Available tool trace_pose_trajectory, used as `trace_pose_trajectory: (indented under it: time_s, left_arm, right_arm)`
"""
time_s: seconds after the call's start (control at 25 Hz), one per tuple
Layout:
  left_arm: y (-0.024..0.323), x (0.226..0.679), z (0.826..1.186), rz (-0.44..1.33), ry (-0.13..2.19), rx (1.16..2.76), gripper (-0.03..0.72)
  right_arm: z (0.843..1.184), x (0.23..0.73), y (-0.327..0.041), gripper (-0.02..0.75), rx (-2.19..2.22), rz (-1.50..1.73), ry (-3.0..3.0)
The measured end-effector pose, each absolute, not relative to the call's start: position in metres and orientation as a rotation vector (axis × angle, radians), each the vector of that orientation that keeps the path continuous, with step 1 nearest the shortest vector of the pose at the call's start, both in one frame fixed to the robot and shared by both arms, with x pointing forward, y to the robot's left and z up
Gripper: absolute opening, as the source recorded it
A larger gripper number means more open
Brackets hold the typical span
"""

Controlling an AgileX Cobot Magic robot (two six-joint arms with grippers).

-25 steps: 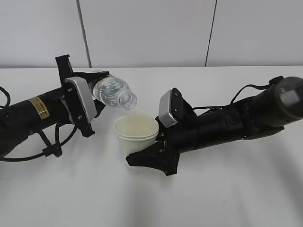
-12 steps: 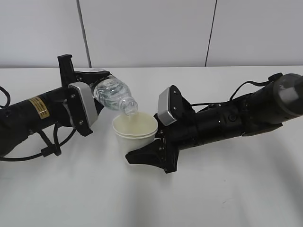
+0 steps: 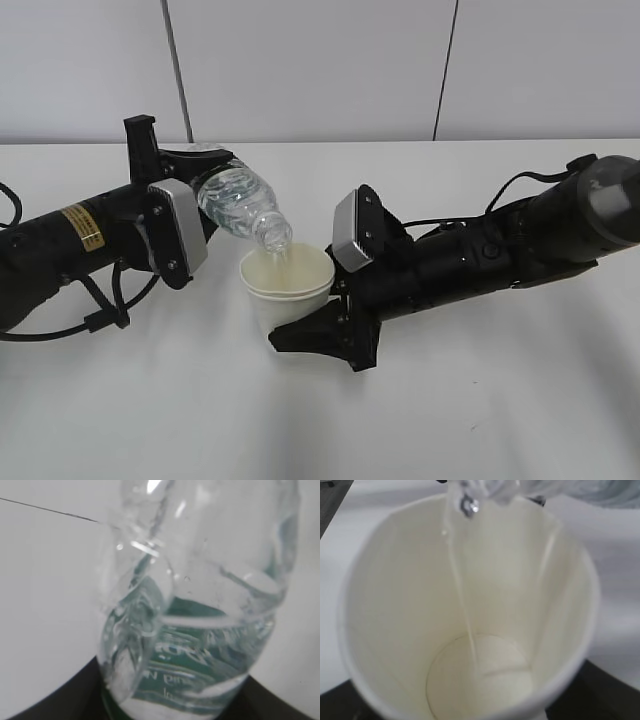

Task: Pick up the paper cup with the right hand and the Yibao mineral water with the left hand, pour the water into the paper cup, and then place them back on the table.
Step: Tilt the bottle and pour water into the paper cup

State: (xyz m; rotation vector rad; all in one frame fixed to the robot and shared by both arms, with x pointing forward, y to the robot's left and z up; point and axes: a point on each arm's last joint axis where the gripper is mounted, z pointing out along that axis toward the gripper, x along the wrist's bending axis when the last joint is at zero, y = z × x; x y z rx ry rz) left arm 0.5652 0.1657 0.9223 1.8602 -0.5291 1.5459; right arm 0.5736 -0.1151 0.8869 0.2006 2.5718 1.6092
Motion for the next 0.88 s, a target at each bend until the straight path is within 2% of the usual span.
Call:
trace_pose_trajectory:
  time_s: [0.52, 0.88]
  left_arm:
    - [0.1662, 0.5657, 0.9224, 1.61, -0.613, 1.862, 0.347]
    - [0.1685, 0.5679, 0.9232, 1.638, -0.581, 1.873, 0.347]
  right_arm:
    - [0.886, 0.5725, -0.1155, 0.521, 0.177, 1.596, 2.586]
    - [0.8852, 0.5716, -0.1157, 0.521, 0.158, 1.586, 2.598]
